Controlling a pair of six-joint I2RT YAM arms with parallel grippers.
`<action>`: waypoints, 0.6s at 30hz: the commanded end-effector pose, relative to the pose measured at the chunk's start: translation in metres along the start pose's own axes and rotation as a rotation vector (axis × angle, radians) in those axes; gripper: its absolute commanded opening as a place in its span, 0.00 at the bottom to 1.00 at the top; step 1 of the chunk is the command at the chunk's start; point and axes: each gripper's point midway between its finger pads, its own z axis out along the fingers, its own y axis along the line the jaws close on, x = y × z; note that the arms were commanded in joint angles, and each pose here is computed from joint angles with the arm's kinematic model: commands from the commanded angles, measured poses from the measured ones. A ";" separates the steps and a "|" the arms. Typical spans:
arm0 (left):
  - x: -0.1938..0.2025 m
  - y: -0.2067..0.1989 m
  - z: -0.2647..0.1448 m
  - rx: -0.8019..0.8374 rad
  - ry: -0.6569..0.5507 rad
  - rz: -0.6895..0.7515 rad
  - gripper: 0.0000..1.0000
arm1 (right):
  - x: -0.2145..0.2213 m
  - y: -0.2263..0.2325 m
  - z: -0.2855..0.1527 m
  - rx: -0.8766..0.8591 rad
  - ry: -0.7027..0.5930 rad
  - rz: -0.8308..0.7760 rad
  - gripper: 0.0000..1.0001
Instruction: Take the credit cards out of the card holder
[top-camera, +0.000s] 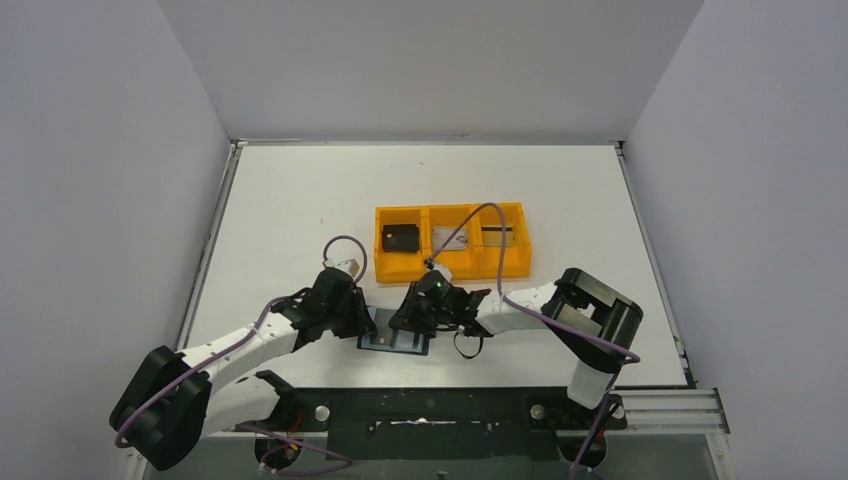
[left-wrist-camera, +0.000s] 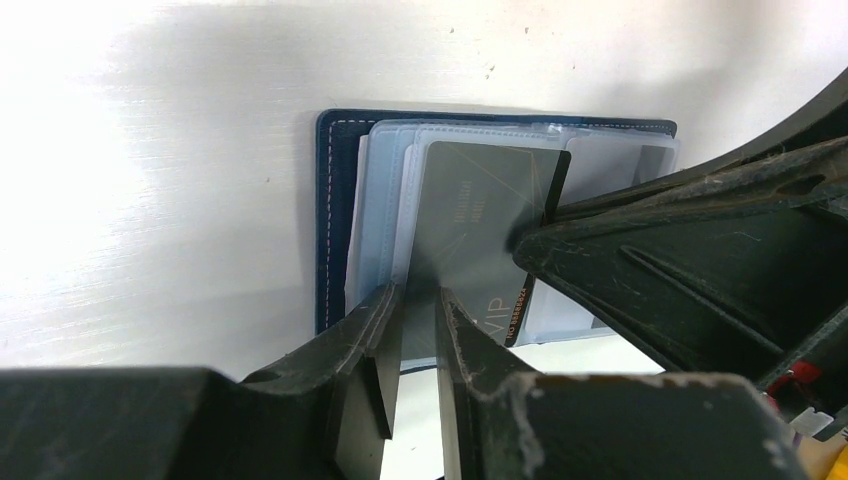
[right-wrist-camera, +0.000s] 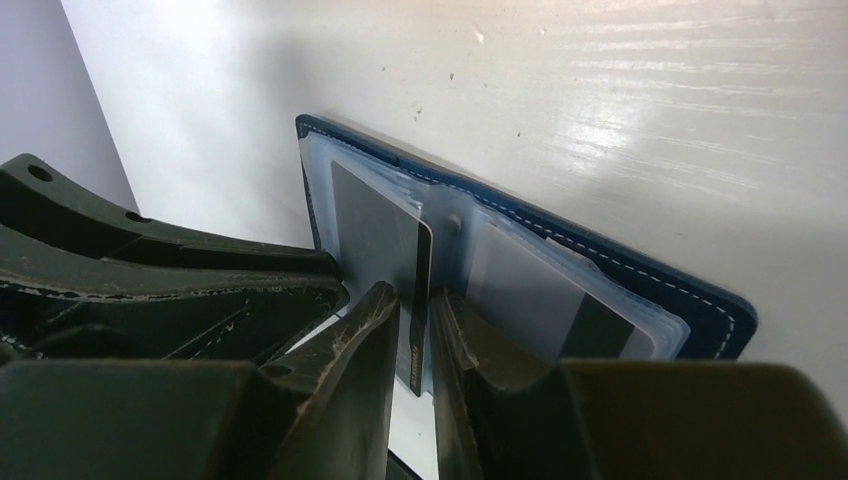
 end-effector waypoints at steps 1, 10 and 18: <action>-0.009 0.001 -0.001 -0.020 -0.032 -0.009 0.19 | -0.010 0.030 -0.015 -0.116 -0.038 -0.006 0.19; -0.009 0.003 0.000 -0.035 -0.029 -0.010 0.18 | -0.008 0.036 -0.018 -0.156 -0.029 -0.017 0.07; -0.009 0.006 0.000 -0.052 -0.033 -0.013 0.17 | -0.008 0.032 -0.022 -0.161 -0.019 -0.020 0.01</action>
